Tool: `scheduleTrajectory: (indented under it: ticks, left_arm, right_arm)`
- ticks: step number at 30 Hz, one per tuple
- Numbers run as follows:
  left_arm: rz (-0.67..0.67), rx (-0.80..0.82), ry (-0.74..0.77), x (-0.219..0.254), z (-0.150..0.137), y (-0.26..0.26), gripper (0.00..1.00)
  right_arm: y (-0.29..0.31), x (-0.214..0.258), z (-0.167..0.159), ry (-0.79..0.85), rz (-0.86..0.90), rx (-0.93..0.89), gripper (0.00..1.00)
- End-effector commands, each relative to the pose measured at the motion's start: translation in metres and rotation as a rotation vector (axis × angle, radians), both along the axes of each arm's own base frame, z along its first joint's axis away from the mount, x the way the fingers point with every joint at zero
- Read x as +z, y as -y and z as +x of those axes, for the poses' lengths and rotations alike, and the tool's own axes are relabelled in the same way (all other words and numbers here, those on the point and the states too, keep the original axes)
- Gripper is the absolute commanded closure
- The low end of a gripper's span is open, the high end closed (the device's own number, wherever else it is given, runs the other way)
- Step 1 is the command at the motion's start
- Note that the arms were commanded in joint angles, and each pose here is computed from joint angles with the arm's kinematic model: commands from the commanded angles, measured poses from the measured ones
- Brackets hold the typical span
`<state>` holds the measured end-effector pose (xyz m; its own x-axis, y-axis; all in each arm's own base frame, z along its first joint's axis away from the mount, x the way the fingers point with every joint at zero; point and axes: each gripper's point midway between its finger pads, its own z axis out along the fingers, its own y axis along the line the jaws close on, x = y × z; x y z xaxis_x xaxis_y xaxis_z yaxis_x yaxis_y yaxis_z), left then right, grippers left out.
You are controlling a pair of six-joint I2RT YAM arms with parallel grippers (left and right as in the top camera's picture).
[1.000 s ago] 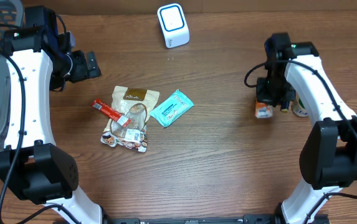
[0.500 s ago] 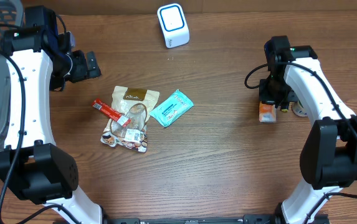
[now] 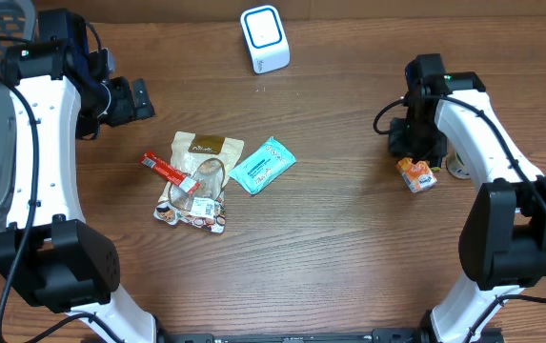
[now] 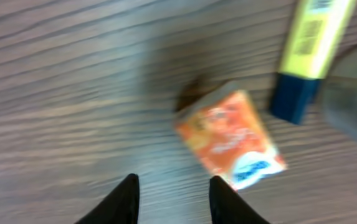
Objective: Scan the item barcode
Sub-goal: 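Move the orange box right and release it beside the jar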
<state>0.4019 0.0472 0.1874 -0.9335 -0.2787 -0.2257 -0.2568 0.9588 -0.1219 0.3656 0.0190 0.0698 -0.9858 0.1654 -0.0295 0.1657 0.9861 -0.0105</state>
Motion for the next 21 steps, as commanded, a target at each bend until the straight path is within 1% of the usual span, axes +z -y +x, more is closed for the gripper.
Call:
scheduleTrajectory:
  ticks: [1,6,9,13,16,21]
  left_arm:
    - [-0.003,-0.02,0.005,0.001,0.0,0.004,0.0]
    - [-0.003,-0.02,0.005,0.001,0.0,0.004,0.0]
    - [-0.003,-0.02,0.005,0.001,0.0,0.004,0.0]
    - [-0.003,-0.02,0.005,0.001,0.0,0.004,0.0]
    - [-0.003,-0.019,0.005,0.001,0.0,0.004,0.0]
    - [-0.003,-0.02,0.005,0.001,0.0,0.004,0.0]
  right_arm:
    - [-0.022,-0.008,-0.007,-0.032,0.132,-0.009,0.68]
    - [-0.02,-0.028,-0.012,-0.032,0.126,-0.01,0.68]
    - [-0.014,-0.042,-0.015,-0.026,0.091,-0.01,0.68]
    - [-0.007,-0.057,-0.012,0.012,0.053,-0.01,0.68]
    - [0.004,-0.063,-0.009,0.034,-0.008,-0.013,0.68]
    - [0.026,-0.061,-0.014,0.018,-0.135,-0.024,0.68]
